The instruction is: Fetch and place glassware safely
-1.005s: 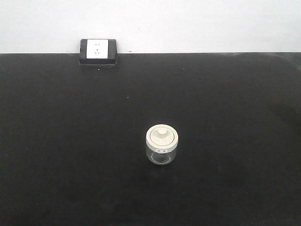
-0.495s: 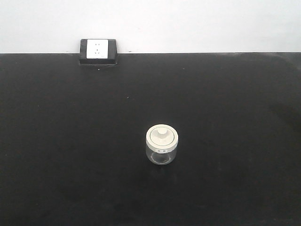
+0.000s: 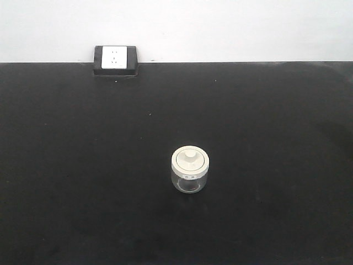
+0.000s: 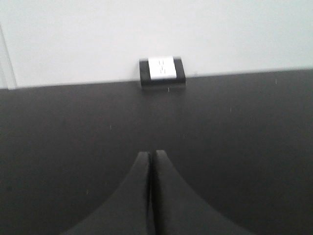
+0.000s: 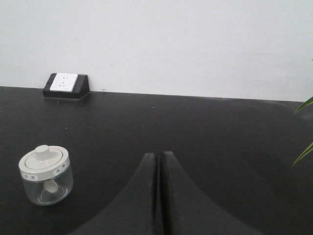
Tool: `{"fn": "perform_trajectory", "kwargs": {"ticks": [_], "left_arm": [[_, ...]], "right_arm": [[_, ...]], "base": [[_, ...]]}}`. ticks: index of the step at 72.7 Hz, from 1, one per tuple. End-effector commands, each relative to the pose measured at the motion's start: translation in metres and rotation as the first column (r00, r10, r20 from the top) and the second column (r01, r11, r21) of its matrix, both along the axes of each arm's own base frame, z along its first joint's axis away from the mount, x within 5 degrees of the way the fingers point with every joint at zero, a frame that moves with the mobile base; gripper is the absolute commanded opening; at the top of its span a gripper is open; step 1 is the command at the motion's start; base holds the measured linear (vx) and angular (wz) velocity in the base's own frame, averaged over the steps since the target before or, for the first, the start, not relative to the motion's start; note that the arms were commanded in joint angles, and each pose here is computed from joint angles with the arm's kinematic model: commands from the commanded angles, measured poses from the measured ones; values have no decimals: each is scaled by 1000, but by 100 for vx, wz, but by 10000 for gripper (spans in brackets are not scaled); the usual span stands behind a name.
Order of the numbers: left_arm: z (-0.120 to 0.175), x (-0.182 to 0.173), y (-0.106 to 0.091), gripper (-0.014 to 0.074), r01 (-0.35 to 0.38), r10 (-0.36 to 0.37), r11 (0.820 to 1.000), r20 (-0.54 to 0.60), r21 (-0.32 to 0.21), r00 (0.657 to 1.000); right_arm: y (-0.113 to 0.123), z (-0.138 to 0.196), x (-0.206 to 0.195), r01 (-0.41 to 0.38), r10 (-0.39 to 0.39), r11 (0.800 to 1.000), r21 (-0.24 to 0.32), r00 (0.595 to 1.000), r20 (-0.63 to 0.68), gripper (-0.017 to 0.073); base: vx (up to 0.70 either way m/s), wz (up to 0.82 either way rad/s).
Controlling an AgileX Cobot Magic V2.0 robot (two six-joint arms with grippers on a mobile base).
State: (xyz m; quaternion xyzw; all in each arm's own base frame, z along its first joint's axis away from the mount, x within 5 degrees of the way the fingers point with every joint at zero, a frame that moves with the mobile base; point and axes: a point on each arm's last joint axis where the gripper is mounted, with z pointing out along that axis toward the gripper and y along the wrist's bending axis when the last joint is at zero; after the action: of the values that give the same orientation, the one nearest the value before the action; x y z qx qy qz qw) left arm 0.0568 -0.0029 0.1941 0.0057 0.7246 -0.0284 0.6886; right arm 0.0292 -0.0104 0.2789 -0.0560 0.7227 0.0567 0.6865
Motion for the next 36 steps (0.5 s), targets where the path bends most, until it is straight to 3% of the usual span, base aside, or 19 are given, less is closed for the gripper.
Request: {"fn": "perform_trajectory", "kwargs": {"ticks": [1, 10, 36], "left_arm": [[0, 0, 0, -7, -4, 7, 999, 84, -34, 996], [1, 0, 0, -7, -3, 8, 999, 103, -50, 995], [4, 0, 1, -7, 8, 15, 984, 129, -180, 991]], "right_arm": [[2, 13, 0, -20, 20, 1000, -5, 997, 74, -8], [2, 13, 0, -20, 20, 1000, -5, 997, 74, -8], [2, 13, 0, -20, 20, 1000, -5, 997, 74, -8]], "base": [[0, 0], [0, 0], [0, 0]]}}
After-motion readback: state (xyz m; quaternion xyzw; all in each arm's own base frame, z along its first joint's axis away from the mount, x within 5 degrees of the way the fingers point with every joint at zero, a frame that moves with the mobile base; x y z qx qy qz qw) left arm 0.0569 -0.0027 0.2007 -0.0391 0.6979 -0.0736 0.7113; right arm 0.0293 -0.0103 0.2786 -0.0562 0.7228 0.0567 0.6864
